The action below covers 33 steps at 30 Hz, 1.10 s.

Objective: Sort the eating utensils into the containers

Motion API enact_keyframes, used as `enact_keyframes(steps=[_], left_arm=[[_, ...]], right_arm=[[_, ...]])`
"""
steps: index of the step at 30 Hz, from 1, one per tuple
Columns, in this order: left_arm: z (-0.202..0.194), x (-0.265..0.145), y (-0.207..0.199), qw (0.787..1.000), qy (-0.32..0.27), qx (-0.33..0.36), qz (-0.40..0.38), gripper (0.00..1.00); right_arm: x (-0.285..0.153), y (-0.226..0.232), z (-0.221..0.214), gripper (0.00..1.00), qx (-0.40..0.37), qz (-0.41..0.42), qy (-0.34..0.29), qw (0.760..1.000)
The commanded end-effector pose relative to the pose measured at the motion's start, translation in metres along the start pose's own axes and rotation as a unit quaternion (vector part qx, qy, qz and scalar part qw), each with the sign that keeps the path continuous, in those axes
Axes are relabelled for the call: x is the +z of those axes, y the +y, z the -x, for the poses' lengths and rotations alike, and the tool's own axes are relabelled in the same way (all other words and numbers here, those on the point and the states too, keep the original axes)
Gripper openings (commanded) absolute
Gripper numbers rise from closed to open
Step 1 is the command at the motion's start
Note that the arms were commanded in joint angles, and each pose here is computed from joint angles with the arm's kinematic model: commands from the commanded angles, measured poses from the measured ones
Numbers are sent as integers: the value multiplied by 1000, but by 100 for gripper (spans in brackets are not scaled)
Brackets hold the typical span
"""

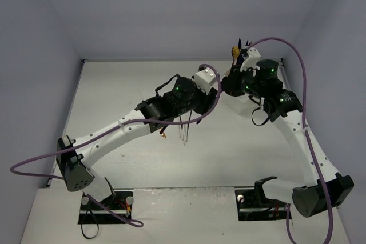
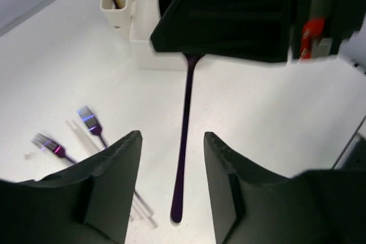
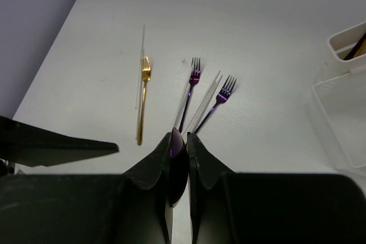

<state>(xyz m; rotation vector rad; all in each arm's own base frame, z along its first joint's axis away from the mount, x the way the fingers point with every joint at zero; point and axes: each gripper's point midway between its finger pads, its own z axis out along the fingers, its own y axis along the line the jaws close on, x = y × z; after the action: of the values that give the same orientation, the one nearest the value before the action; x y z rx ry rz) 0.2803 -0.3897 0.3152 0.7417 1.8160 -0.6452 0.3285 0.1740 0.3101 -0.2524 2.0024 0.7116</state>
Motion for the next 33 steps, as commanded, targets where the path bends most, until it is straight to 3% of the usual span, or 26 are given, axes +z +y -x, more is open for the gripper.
enact_keyframes(steps=[1, 4, 10, 16, 22, 33], left_arm=[[27, -26, 25, 997, -54, -29, 43, 55], [11, -34, 47, 995, -41, -51, 74, 74], [-42, -59, 103, 983, 12, -95, 155, 96], [-116, -104, 166, 953, 83, -141, 254, 97], [-173, -145, 190, 927, 136, -159, 313, 97], [-195, -169, 198, 912, 163, -164, 340, 97]], right_arm=[[-1, -10, 53, 0, -57, -39, -73, 995], [1, -19, 79, 0, -86, -68, -93, 990], [13, -48, 128, 0, -133, -135, -123, 974], [38, -86, 171, 0, -178, -205, -137, 953], [67, -131, 193, 0, -200, -261, -134, 935], [104, -189, 183, 0, -201, -311, -105, 923]])
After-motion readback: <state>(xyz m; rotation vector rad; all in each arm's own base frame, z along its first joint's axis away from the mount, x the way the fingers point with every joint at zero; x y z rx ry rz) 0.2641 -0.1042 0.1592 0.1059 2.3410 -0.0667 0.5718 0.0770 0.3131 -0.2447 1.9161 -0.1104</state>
